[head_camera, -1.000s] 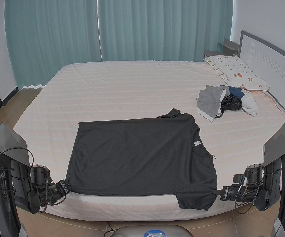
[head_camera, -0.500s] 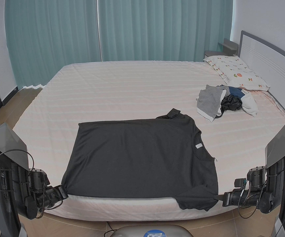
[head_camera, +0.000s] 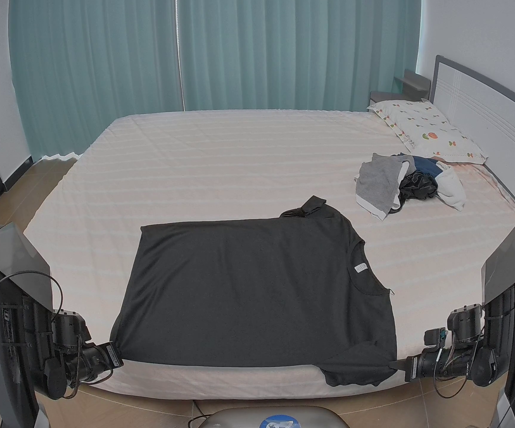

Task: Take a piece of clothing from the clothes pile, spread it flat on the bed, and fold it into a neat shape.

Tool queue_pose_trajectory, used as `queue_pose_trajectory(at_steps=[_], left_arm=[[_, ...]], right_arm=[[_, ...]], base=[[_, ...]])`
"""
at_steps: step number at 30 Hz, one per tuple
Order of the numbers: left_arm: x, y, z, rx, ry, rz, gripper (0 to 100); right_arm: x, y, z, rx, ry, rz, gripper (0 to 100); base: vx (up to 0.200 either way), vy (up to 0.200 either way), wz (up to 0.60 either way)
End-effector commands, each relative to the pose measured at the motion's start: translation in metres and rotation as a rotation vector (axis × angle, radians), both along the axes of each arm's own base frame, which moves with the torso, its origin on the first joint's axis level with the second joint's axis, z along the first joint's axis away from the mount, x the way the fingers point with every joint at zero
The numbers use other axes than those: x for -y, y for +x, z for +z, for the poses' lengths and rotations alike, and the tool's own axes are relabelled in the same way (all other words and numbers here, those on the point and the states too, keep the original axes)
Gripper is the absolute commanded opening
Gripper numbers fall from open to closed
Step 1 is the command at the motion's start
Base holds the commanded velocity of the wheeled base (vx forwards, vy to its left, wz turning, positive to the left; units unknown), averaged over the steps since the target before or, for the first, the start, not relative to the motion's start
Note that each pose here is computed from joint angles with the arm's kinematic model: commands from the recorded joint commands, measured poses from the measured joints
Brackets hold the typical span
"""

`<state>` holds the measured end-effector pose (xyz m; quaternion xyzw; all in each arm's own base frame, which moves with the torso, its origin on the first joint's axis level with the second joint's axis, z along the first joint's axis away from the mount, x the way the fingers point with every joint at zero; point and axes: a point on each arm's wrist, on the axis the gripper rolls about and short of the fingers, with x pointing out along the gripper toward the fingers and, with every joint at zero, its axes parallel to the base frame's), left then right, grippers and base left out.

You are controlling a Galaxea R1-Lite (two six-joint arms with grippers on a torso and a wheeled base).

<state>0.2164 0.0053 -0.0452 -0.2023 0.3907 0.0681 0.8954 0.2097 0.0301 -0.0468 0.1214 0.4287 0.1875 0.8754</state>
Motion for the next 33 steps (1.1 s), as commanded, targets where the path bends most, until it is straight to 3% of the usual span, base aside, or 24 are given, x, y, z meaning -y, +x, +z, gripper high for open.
queue_pose_trajectory(at_steps=[1,23,27,33], left_arm=[[0.0,-0.004,-0.001,-0.023,0.001,0.001,0],[0.0,-0.024,0.002,-0.217,0.082,-0.074,0],[0.0,-0.022,0.009,-0.176,0.085,-0.062,0],[-0.001,-0.016,0.032,-0.045,0.075,-0.057,0]], right_arm=[[0.001,-0.006,0.005,-0.016,-0.017,0.015,0],[0.008,-0.015,0.013,-0.042,-0.093,0.053,0],[0.008,-0.013,0.015,-0.014,-0.092,0.049,0],[0.008,-0.007,0.027,0.077,-0.077,0.039,0]], base=[[0.0,0.0,0.0],[0.0,0.0,0.0],[0.0,0.0,0.0],[0.0,0.0,0.0]])
